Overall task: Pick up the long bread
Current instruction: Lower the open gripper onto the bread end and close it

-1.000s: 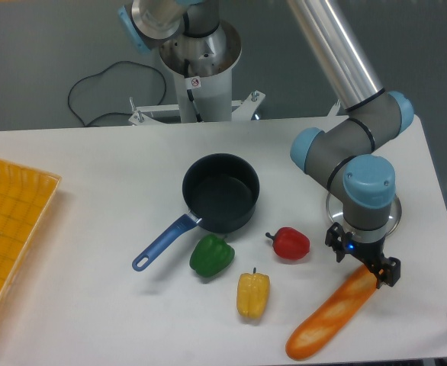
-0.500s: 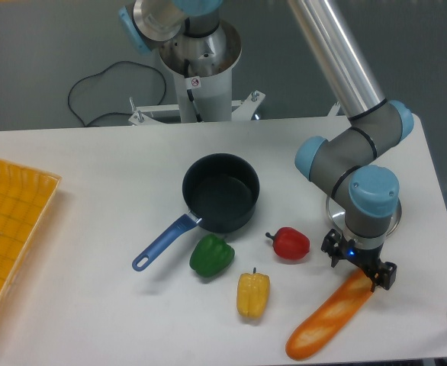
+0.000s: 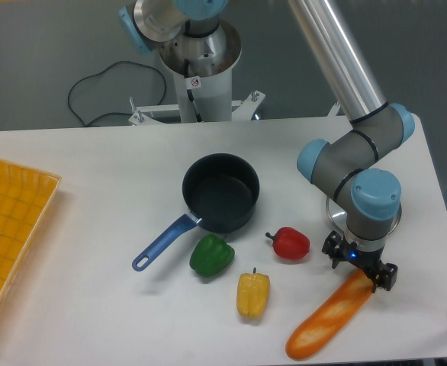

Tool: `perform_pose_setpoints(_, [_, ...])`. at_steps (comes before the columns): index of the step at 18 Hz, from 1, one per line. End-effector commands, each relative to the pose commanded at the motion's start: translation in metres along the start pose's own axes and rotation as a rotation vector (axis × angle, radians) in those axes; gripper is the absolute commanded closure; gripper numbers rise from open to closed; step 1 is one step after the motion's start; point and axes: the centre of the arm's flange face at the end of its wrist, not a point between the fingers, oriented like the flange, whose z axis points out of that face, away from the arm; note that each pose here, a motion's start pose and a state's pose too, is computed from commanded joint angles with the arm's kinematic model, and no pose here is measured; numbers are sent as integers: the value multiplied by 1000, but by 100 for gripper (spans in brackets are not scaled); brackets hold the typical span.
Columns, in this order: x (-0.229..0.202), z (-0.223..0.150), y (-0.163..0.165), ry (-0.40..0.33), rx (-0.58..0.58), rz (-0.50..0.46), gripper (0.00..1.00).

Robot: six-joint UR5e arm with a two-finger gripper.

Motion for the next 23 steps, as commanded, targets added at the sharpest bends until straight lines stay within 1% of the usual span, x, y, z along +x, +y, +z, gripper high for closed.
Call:
perform_pose_setpoints(3, [-3,-1,-1,-6,2,0,3])
perform_pose_setpoints(5, [-3,1,-1,-3,1,-1,8])
perform_pose_setpoints(7, [-2,5,-1,1,-2,-5,12])
perform_pose_setpoints(9, [-1,6,-2,3,-2,-9,19])
perform_pose_setpoints(10, [-2,6,-2,3,-2,-9,20])
perform_pose_setpoints(11, [-2,6,-2,3,-2,-9,26])
perform_pose_setpoints(13, [-1,7,-2,4,-4,-13,34])
perform_pose_setpoints(15, [-1,6,-2,3,-2,-17,39])
perform_pose_setpoints(18, [-2,5,-2,1,-1,-17,42])
perform_pose_setpoints(20, [-1,5,-2,3,-2,-17,46])
perform_pose_setpoints(23, [-2,3,-2,0,-2,-18,57])
